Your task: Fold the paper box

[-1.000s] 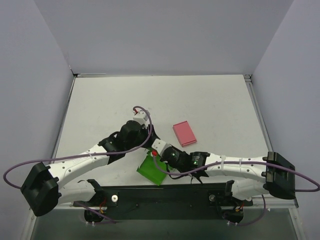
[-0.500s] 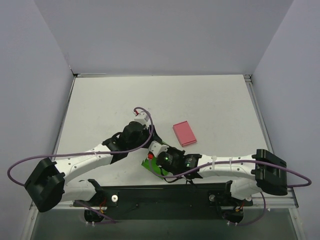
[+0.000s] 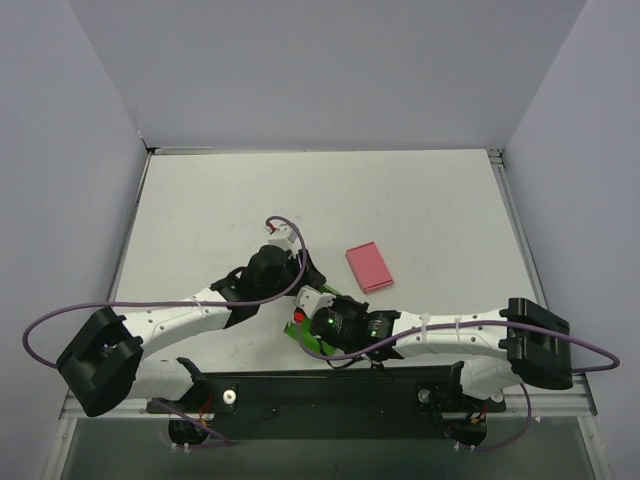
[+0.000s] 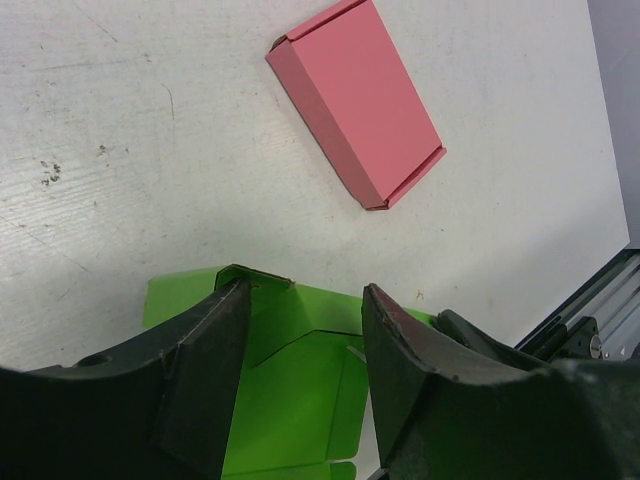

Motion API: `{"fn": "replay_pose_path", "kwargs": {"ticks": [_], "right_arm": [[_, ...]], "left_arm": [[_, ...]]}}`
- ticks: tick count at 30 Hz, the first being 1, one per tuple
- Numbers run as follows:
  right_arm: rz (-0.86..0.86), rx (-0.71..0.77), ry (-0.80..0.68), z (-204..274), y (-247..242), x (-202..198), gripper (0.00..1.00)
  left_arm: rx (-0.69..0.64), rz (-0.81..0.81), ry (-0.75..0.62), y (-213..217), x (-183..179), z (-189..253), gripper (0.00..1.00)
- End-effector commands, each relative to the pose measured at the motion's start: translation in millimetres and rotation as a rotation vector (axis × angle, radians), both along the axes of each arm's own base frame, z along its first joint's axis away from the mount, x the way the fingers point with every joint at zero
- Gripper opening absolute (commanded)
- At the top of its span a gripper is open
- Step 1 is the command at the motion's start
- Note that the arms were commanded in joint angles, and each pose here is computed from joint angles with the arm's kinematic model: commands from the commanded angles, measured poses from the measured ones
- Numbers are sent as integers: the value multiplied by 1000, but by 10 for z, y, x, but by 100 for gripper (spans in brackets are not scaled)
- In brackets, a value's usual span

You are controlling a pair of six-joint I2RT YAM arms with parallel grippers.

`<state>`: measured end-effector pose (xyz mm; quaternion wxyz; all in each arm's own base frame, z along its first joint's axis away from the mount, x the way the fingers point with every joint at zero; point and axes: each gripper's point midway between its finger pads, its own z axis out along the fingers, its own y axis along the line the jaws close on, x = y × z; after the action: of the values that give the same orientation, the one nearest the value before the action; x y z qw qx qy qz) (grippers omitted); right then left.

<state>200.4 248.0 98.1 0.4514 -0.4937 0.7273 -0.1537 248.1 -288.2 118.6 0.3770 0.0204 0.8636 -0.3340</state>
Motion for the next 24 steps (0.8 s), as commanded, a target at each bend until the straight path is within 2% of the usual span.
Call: {"fn": "replay_pose_path", "kwargs": {"ticks": [1, 5, 8, 12, 24], "right_arm": [[-13, -5, -45, 91, 21, 31, 0], [-12, -3, -43, 74, 26, 25, 0], [-13, 4, -35, 53, 24, 10, 0], [-16, 9, -19, 15, 11, -8, 8], [-18, 9, 14, -71, 7, -46, 27]], "left_arm": [[-50, 39, -28, -38, 148, 68, 58], [-48, 34, -7, -57, 150, -40, 58], [-44, 30, 5, -53, 130, -110, 52], [-53, 28, 5, -32, 96, -168, 43], [-80, 3, 22, -64, 31, -355, 32]]}}
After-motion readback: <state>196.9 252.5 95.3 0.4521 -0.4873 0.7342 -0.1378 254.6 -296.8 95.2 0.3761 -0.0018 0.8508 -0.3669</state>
